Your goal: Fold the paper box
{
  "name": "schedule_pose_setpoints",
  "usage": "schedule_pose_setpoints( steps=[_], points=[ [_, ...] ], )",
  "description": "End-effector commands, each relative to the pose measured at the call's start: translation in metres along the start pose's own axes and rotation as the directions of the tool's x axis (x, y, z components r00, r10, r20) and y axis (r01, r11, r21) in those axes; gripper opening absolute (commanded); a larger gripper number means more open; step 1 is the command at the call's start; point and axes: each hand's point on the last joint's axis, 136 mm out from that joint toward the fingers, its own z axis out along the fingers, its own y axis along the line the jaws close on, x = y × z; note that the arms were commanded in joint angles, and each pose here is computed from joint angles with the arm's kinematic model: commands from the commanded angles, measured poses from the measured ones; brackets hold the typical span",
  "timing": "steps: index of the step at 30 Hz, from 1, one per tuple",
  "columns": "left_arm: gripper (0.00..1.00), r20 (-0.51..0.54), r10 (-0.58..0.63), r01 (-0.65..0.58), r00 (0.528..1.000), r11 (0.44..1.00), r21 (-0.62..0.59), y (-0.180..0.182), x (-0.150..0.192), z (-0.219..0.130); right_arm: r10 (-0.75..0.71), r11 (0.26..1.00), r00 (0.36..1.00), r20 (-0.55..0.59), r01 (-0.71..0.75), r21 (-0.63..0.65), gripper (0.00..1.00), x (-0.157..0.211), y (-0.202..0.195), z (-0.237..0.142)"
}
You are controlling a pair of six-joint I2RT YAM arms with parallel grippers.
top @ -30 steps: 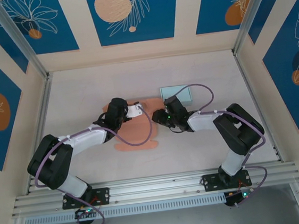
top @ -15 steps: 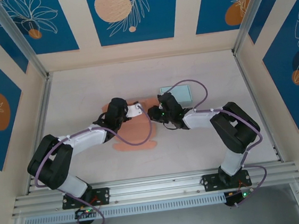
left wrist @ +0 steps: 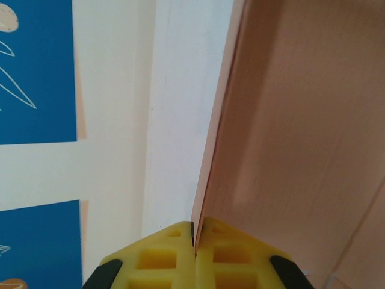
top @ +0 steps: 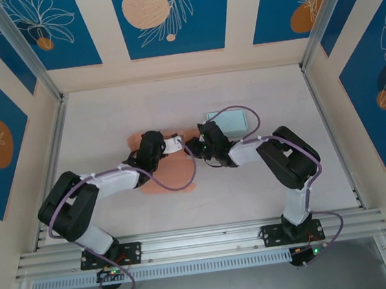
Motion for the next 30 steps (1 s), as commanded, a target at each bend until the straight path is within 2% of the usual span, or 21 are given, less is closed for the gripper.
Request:
schedule_pose_setpoints(
  steps=[1,4,7,14,19,23,26,30],
  points=[
    [0.00,0.036,0.057,-0.055,0.998,0.997,-0.061,-0.005,-0.010,0.002,-0.024,1.000,0.999,-0.035,0.024,0.019,0.14,0.011,0.004,-0.017],
    [0.00,0.045,0.079,-0.073,0.996,0.990,-0.119,-0.004,-0.011,0.005,-0.047,0.997,0.998,-0.039,0.049,0.060,0.20,0.011,0.000,-0.033],
    [0.00,0.026,0.102,-0.096,0.994,0.981,-0.168,-0.002,-0.009,0.009,-0.059,0.995,0.998,-0.032,0.061,0.080,0.21,0.009,-0.003,-0.048],
    [0.00,0.038,0.095,-0.086,0.995,0.978,-0.190,0.003,-0.015,0.010,-0.080,0.997,0.997,0.004,0.080,0.015,0.23,-0.007,0.009,-0.084],
    [0.00,0.075,0.074,-0.057,0.994,0.976,-0.210,0.019,-0.024,0.003,-0.149,0.989,0.986,0.077,0.147,0.030,0.23,-0.038,0.009,-0.120],
    [0.00,0.093,0.071,-0.050,0.993,0.976,-0.214,0.023,-0.027,0.000,-0.108,0.994,0.983,0.148,0.101,0.049,0.23,-0.070,-0.015,-0.145],
    [0.00,0.092,0.069,-0.047,0.993,0.975,-0.216,0.023,-0.027,0.000,-0.068,0.998,0.988,0.141,0.066,0.021,0.23,-0.085,-0.028,-0.146],
    [0.00,0.093,0.066,-0.045,0.993,0.976,-0.215,0.023,-0.027,0.001,-0.075,0.997,0.994,0.080,0.076,-0.014,0.21,-0.091,-0.035,-0.121]
  ],
)
